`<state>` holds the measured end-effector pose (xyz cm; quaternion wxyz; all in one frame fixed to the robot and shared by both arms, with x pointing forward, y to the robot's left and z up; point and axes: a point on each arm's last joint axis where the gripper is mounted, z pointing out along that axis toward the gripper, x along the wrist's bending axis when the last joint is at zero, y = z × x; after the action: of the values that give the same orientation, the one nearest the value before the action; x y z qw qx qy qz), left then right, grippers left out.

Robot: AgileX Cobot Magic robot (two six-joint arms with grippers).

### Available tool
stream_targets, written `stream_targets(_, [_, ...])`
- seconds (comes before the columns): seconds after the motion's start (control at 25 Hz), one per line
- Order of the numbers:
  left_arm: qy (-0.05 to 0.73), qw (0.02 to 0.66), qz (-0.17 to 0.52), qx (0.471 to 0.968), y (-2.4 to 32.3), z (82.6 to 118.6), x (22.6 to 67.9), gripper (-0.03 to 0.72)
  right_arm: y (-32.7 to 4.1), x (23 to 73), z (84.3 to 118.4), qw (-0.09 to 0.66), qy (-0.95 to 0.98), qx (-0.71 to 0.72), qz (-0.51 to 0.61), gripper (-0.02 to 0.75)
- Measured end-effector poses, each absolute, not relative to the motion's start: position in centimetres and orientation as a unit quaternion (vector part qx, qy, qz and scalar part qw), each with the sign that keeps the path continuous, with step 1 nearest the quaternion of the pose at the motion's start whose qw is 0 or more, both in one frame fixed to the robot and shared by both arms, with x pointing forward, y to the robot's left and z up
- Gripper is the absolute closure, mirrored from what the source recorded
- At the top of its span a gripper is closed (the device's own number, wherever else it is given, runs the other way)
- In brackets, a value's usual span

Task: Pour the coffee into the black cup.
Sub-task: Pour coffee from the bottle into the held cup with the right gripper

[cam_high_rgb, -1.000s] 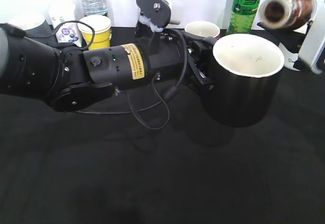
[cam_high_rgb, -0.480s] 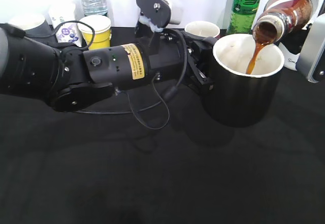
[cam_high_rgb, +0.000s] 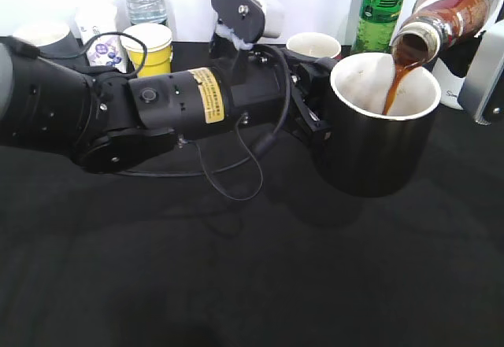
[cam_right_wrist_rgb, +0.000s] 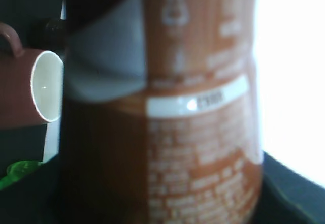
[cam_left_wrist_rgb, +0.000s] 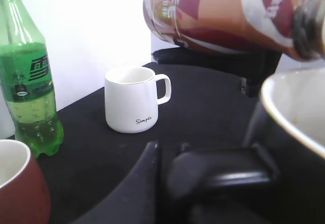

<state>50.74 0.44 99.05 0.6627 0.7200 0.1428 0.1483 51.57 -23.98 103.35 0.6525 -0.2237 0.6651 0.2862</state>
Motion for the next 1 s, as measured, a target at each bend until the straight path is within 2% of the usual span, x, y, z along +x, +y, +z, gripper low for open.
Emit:
stream_targets(0.32, [0.143,0.659,0.149,0.723,0.45,98.97,50.75,0.632,-24.31,51.83,103.96,0.686,0.643,-0.215,0.265,0.206])
stream_targets(1.0, [0.144,0.657,0.149,0.725,0.47,98.91,50.76,0.632,-24.36,51.86,104.13,0.707,0.624,-0.247,0.224,0.206])
